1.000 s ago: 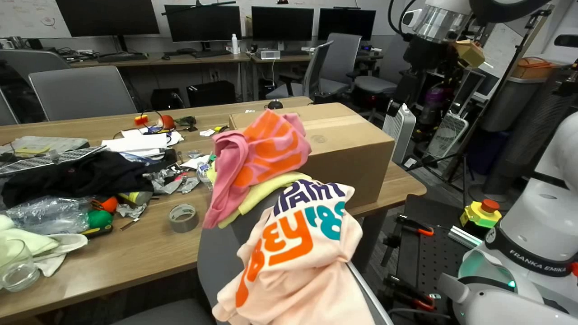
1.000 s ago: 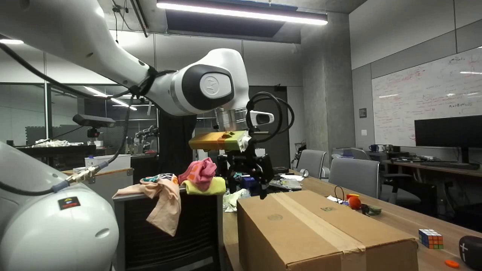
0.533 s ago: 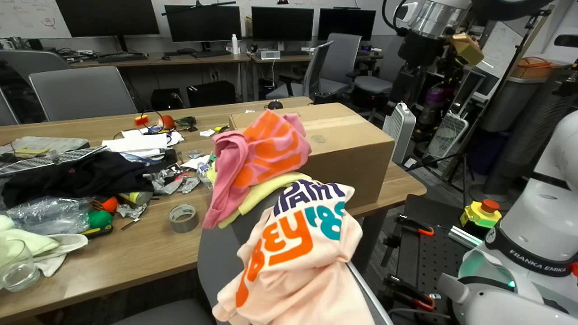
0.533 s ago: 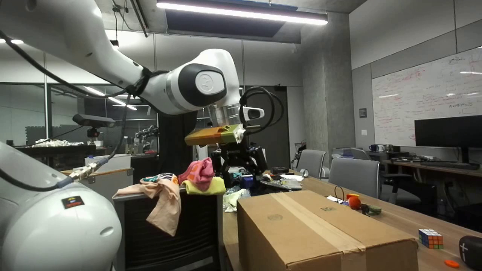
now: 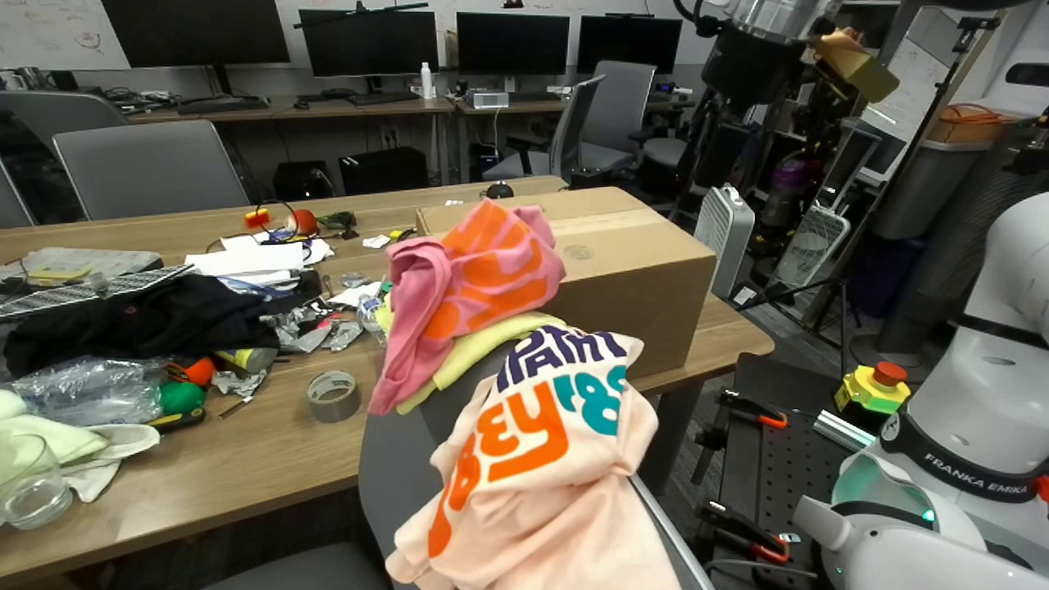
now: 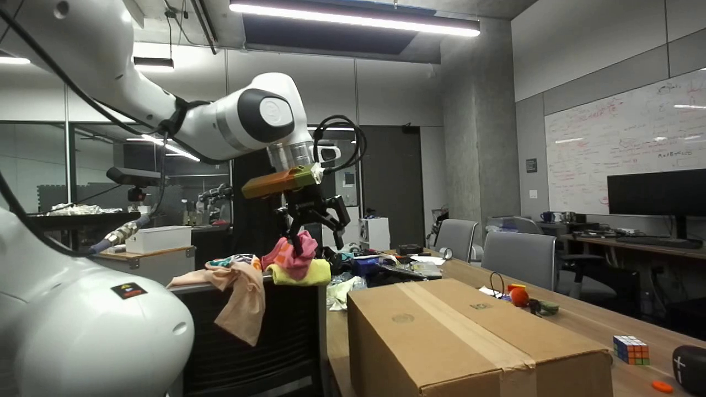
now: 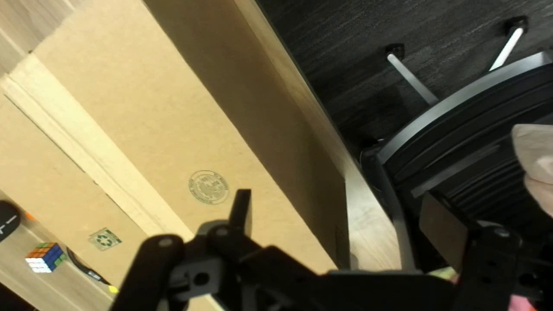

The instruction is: Move the peach and pink colored shirts and the green towel to the top of the box respectively

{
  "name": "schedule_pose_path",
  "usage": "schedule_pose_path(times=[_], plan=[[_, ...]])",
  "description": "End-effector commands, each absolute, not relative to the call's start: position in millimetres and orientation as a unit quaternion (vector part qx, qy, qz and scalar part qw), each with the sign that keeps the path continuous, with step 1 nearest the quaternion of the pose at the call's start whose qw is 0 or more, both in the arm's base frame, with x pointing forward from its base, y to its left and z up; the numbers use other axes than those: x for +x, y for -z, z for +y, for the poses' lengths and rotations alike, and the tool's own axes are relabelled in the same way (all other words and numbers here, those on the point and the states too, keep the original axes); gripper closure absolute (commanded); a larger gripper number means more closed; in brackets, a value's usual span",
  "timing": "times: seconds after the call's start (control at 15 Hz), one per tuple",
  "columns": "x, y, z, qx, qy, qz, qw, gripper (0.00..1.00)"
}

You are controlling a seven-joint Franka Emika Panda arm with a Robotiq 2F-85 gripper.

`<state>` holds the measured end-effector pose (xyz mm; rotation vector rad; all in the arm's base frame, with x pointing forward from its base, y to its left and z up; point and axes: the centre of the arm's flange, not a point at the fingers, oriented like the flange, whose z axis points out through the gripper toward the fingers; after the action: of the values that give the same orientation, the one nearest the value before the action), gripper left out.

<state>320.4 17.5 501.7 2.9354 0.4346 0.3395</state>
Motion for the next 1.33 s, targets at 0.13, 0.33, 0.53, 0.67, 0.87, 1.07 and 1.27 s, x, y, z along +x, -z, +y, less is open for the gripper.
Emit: schedule_pose_path(times=[0.13, 0.33, 0.53, 0.67, 0.87, 1.07, 1.27], plan=[[311.4, -526.4, 96.8, 0.979, -0.091, 0.18, 0.032, 0.0], [303.0, -530.5, 134.1, 0.975, -0.088, 0.204, 0.021, 0.0], [297.7, -529.0, 162.0, 0.97, -0.091, 0.225, 0.019, 0.0], [296.2, -524.1, 180.0, 0.967, -0.093, 0.235, 0.02, 0.0], [294.7, -513.6, 205.0, 0.965, -0.087, 0.244, 0.029, 0.0], [294.1, -504.0, 226.9, 0.964, -0.084, 0.248, 0.035, 0.0], [293.4, -495.3, 250.6, 0.965, -0.084, 0.247, 0.033, 0.0]])
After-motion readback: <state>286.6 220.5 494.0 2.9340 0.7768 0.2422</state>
